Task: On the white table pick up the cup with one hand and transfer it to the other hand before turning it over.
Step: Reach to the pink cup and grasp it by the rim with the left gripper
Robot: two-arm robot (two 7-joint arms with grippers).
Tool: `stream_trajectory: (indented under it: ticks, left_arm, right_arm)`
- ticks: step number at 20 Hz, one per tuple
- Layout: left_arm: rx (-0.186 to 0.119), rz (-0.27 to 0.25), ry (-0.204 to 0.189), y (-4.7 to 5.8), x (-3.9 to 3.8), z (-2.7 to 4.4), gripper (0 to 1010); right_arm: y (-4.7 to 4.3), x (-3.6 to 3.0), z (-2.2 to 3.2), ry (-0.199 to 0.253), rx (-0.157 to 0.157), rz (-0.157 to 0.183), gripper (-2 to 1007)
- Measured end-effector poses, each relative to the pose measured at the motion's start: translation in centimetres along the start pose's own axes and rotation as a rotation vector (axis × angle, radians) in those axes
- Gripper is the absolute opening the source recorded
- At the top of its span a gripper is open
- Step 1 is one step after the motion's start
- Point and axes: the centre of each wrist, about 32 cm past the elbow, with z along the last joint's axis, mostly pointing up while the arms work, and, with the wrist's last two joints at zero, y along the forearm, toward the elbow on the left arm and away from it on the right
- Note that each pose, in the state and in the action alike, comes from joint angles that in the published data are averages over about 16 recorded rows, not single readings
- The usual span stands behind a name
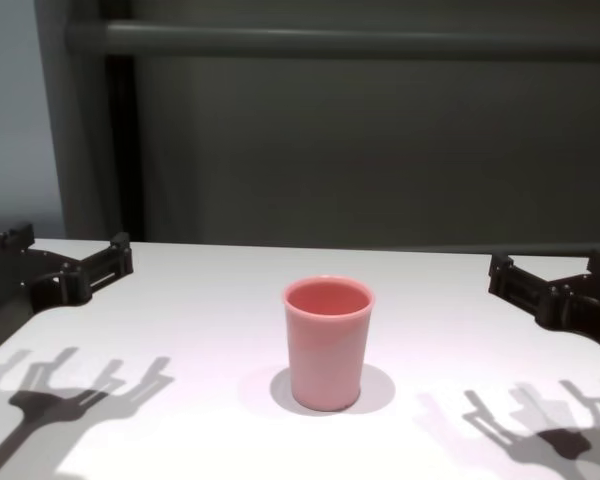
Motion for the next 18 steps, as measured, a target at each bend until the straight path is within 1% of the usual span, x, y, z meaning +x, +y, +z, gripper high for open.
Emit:
stream_trajectory:
  ticks: [5, 11, 14, 18]
  left_arm:
    - [-0.004, -0.011, -0.011, 0.1, 0.25, 0.16, 1001]
    - [-0.009, -0.043, -0.055, 0.2, 1.05, 0.82, 1001]
    - [-0.011, -0.066, -0.093, 0.3, 1.68, 1.44, 1001]
    - [-0.012, -0.099, -0.168, 0.3, 2.71, 2.62, 1001]
  right_arm:
    - [0.0, 0.0, 0.0, 0.0, 0.0, 0.0, 1002]
    - [0.0, 0.0, 0.0, 0.0, 0.0, 0.0, 1002]
    - [0.0, 0.0, 0.0, 0.0, 0.0, 0.0, 1002]
    - [0.0, 0.0, 0.0, 0.0, 0.0, 0.0, 1002]
